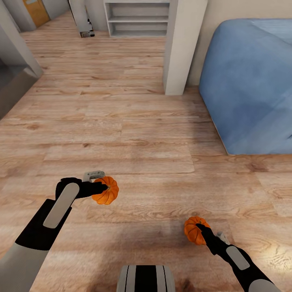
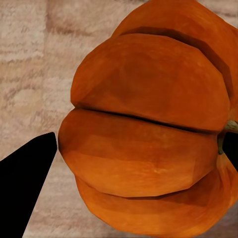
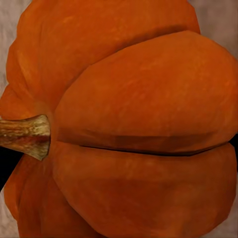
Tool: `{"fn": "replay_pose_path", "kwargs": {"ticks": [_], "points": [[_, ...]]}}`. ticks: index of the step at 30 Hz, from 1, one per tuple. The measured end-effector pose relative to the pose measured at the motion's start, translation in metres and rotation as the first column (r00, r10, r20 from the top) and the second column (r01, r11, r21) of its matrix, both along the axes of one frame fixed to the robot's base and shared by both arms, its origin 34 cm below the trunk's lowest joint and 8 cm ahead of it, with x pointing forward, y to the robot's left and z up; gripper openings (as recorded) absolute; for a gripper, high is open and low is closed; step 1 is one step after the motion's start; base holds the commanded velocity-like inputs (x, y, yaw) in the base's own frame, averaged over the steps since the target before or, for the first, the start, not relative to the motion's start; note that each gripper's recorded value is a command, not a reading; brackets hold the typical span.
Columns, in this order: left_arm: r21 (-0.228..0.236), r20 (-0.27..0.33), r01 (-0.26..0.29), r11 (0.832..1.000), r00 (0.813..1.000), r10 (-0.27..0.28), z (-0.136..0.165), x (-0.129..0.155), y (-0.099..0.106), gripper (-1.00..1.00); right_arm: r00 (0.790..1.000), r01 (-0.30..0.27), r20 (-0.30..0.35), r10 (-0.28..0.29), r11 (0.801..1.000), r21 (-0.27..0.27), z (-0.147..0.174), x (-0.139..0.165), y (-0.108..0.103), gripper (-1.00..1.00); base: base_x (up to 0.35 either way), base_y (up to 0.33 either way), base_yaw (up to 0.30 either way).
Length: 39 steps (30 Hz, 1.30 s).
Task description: Place each of the two pumpkins and all three candles from the living room inside a cabinet in the living room (use any cabinet), then make sure every cabinet is closed, and position the cauldron so it is next to a table in the living room.
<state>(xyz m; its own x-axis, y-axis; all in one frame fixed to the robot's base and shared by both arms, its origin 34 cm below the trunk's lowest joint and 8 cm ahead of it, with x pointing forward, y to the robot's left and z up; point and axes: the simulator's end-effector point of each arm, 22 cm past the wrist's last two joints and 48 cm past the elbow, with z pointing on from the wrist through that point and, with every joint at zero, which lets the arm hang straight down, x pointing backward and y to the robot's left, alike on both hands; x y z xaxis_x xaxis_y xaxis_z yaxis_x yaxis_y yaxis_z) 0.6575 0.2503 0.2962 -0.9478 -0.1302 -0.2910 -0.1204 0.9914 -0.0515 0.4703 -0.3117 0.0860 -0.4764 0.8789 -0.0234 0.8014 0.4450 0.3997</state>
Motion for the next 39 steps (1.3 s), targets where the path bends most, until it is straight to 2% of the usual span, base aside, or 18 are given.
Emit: {"fn": "replay_pose_path", "kwargs": {"ticks": [27, 34, 36, 39], "points": [[0.0, 0.0, 0.0, 1.0, 1.0, 0.0, 0.0, 0.0, 0.0, -1.0, 1.0, -0.002, 0.0, 0.002, 1.0, -0.001, 0.0, 0.0, 0.0, -1.0, -0.001, 0.0, 0.0], [0.0, 0.0, 0.0, 1.0, 1.0, 0.0, 0.0, 0.0, 0.0, -1.0, 1.0, 0.003, -0.008, -0.003, 1.0, -0.022, 0.001, 0.004, -0.004, -1.0, -0.11, 0.0, 0.0], [0.001, 0.0, 0.0, 1.0, 1.0, 0.0, 0.0, 0.0, 0.0, -1.0, 1.0, -0.009, 0.009, 0.009, 1.0, -0.01, 0.001, 0.005, -0.001, -1.0, -0.049, 0.0, 0.0], [0.001, 0.0, 0.001, 1.0, 1.0, -0.001, 0.0, 0.0, 0.0, -1.0, 0.996, -0.012, 0.088, 0.01, 1.0, 0.027, 0.011, 0.021, 0.005, -1.0, -0.021, 0.0, 0.0]]}}
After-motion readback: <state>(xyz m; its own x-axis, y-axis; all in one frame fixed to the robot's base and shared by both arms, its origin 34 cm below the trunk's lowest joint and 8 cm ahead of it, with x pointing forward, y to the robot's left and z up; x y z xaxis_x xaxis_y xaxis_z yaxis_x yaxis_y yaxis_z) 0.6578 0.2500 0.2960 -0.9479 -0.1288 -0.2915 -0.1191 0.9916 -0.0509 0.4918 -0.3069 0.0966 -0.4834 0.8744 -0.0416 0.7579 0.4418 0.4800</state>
